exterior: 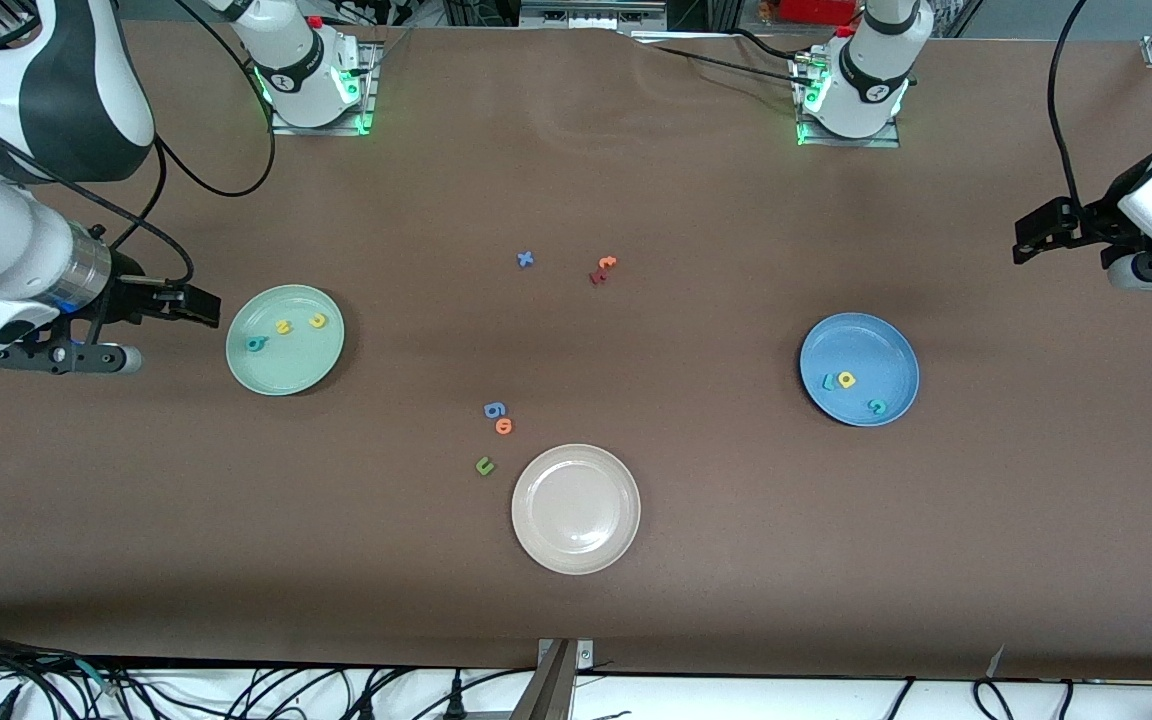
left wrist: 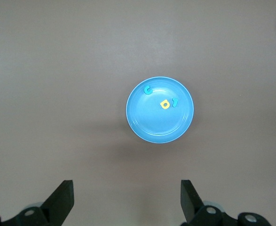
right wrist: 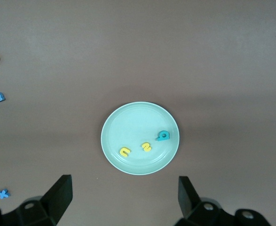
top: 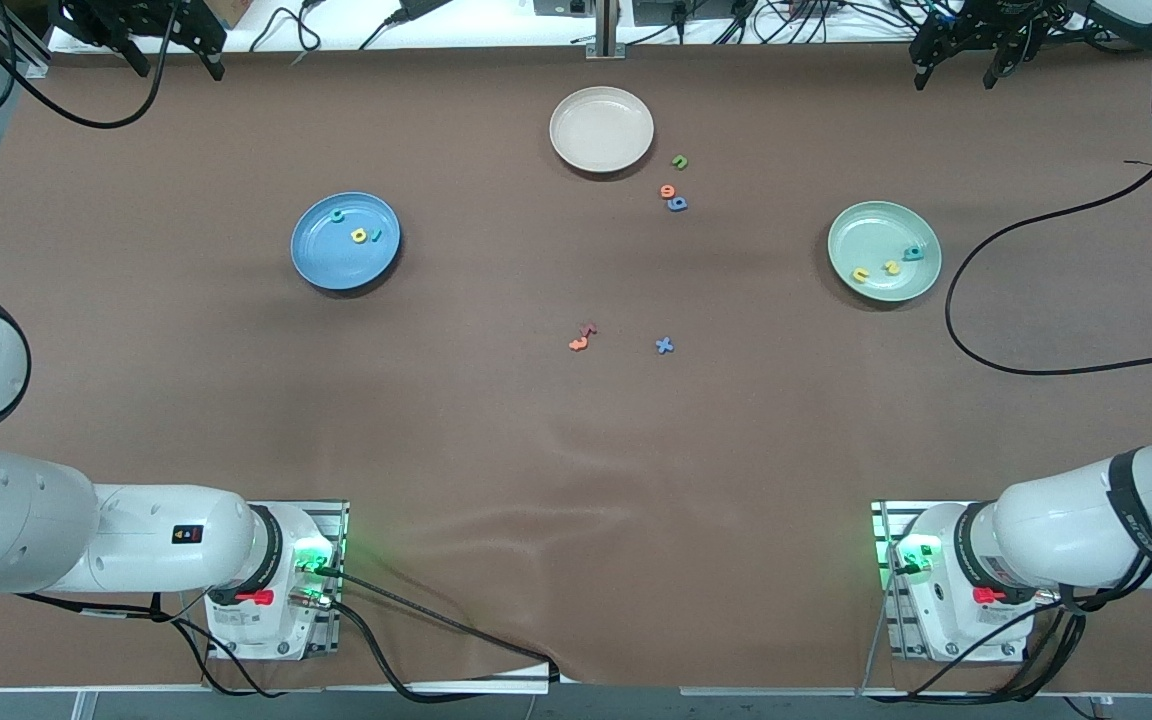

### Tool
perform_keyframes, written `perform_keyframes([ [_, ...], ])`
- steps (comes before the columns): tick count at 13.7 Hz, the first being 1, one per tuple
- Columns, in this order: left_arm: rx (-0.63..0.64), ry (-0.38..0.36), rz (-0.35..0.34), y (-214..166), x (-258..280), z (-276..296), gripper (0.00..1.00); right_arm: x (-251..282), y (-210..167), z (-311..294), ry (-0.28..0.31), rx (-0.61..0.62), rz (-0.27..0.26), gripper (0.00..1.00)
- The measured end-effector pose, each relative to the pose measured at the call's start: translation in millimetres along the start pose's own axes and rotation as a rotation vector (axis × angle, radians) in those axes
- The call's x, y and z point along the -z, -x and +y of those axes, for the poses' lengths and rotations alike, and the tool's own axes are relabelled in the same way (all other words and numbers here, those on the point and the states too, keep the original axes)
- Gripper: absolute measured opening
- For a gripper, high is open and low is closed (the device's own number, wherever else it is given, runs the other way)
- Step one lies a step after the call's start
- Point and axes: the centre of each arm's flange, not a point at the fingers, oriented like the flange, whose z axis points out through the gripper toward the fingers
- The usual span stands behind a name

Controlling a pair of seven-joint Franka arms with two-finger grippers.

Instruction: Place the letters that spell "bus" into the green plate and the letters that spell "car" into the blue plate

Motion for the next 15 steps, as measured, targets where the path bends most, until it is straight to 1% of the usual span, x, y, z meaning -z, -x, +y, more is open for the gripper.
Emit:
perform_keyframes([
  [4, 0.019, 0.002, -0.013, 0.5, -8.5, -10.2, 1.0, 0.0, 0.0, 0.0, 0.0, 0.0, 0.0, 1.0],
  [9, 0.021, 0.002, -0.013, 0.2, -9.2, -11.5, 1.0, 0.2, 0.0, 0.0, 0.0, 0.0, 0.001, 1.0],
  [15, 0.02, 0.002, -0.014, -1.1, -10.8, -11.3, 1.0, 7.6, -1.3, 0.1, -0.003, -0.001, 0.019, 1.0],
])
